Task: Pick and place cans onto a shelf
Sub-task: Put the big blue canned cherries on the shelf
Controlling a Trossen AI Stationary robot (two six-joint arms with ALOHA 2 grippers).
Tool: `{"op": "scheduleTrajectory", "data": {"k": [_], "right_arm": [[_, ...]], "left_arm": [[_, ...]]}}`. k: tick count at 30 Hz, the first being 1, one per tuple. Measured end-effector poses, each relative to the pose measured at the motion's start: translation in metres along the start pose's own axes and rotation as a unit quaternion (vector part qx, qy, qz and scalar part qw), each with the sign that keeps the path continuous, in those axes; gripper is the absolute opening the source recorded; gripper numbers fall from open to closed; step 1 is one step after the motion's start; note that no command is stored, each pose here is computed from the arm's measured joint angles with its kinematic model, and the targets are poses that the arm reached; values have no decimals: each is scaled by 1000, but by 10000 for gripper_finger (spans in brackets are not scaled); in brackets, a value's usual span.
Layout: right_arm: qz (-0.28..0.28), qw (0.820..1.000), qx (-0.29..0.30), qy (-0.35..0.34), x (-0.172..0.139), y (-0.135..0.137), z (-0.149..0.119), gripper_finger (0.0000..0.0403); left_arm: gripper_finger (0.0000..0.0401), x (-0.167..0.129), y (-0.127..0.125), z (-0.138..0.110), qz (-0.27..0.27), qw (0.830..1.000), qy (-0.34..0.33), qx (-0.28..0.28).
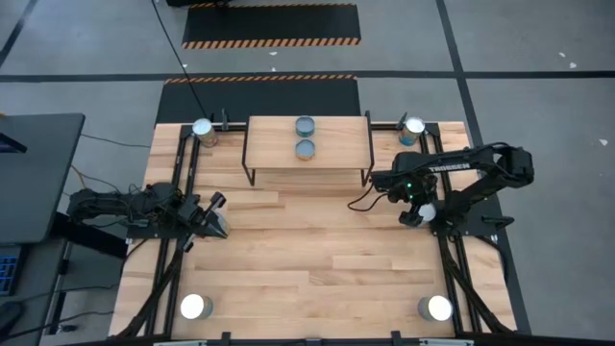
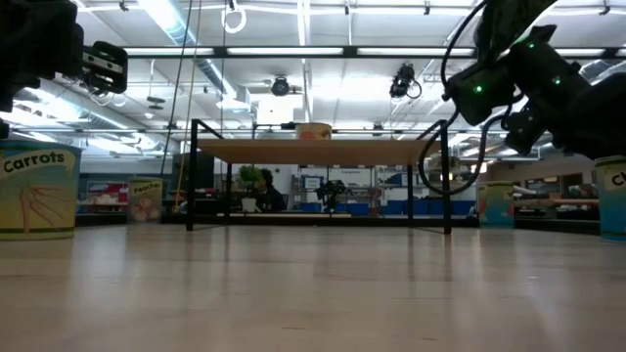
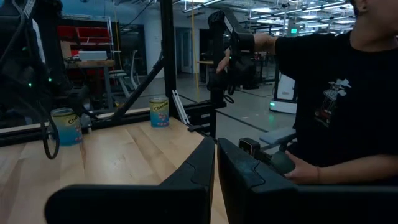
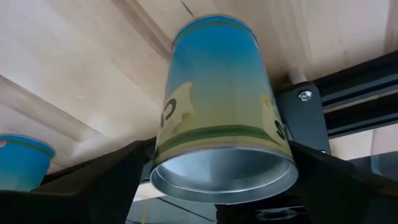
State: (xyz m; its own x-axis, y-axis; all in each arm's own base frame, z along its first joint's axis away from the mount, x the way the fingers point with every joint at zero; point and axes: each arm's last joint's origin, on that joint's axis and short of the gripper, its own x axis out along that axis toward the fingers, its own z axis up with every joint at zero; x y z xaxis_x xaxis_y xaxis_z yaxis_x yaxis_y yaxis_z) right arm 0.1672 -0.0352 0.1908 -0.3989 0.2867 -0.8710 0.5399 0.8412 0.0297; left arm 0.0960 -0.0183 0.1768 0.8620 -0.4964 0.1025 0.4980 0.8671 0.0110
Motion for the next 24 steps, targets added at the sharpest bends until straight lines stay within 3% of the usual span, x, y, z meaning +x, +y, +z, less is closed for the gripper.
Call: {"op": "scheduleTrajectory", "data": {"k": [8, 14, 24], "right_arm": [[-1, 1000, -5, 1, 0, 0, 0, 338], [3, 1000, 0, 6, -4, 1, -1, 331], [22, 997, -23, -66, -51, 16, -1, 331]], "left_arm": [[27, 0, 0, 0, 0, 1000, 0, 0], [27, 0, 0, 0, 0, 1000, 0, 0], [27, 0, 0, 0, 0, 1000, 0, 0]]}}
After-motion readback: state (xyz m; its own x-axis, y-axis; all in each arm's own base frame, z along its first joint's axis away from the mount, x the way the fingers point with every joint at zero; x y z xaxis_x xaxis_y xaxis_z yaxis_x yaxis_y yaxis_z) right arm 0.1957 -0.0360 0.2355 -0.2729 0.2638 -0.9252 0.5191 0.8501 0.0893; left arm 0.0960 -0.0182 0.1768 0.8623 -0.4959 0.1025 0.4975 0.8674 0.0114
